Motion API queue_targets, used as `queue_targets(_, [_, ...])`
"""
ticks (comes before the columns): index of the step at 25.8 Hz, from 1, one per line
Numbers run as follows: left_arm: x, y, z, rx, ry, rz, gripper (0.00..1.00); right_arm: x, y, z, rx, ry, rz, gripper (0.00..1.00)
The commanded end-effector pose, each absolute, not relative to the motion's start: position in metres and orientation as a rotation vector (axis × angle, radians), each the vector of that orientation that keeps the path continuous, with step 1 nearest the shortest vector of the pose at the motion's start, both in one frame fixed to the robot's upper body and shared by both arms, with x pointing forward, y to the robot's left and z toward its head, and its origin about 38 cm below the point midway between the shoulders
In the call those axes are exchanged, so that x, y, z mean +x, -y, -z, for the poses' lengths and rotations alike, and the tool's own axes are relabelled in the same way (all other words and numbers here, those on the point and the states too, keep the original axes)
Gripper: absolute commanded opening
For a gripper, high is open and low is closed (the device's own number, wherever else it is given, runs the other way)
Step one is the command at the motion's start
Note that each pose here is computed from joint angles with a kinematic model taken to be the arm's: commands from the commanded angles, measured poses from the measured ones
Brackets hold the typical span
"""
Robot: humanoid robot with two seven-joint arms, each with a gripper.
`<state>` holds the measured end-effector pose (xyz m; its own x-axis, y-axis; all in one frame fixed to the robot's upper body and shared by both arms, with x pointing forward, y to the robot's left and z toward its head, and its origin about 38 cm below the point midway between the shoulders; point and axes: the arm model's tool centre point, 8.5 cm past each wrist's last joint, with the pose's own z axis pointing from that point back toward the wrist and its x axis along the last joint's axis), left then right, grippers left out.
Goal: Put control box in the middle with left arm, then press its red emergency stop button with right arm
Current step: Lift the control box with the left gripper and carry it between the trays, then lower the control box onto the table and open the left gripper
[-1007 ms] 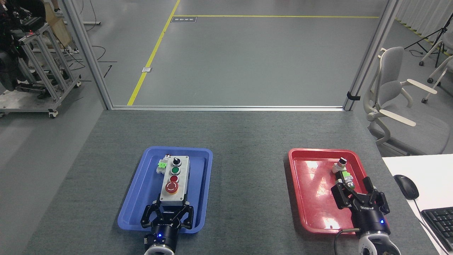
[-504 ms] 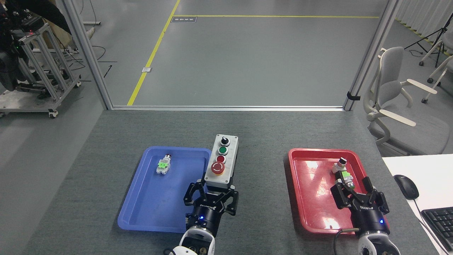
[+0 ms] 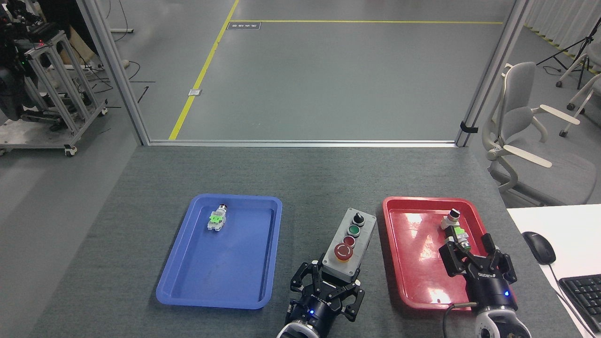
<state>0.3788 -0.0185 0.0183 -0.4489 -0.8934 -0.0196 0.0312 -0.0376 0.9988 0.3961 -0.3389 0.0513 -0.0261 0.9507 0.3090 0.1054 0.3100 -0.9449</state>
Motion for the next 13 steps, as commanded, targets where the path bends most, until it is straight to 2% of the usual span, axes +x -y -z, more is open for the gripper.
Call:
queue_targets(1, [0.381, 0.017, -0.007, 0.928, 1.471, 1.614, 0.28, 0.396, 0.339, -0.052, -1.046, 1.427, -0.925, 1.0])
queue_targets(3, [0.391, 0.012, -0.006, 0.94, 1.447, 1.616, 0.27, 0.396, 0.339, -0.052, -1.046, 1.427, -0.925, 1.0])
queue_targets(5, [0.402, 0.002, -0.002, 0.944, 1.39, 1.578, 0.19, 0.396, 0.34, -0.052, -1.048, 1.427, -0.926, 1.0])
queue_targets(7, [0.407, -0.004, -0.002, 0.946, 1.367, 1.522, 0.18, 0.396, 0.34, -0.052, -1.048, 1.427, -0.926, 1.0])
queue_targets(8, [0.408, -0.006, -0.002, 0.95, 1.368, 1.508, 0.13, 0.396, 0.34, -0.052, -1.048, 1.427, -0.928, 1.0])
queue_targets(9, [0.408, -0.007, -0.001, 0.957, 1.367, 1.501, 0.02, 0.396, 0.341, -0.052, -1.049, 1.426, -0.927, 1.0])
queue_targets(13, [0.411, -0.013, -0.002, 1.006, 1.32, 1.468, 0.0, 0.396, 0.341, -0.052, -1.051, 1.428, -0.928, 1.0])
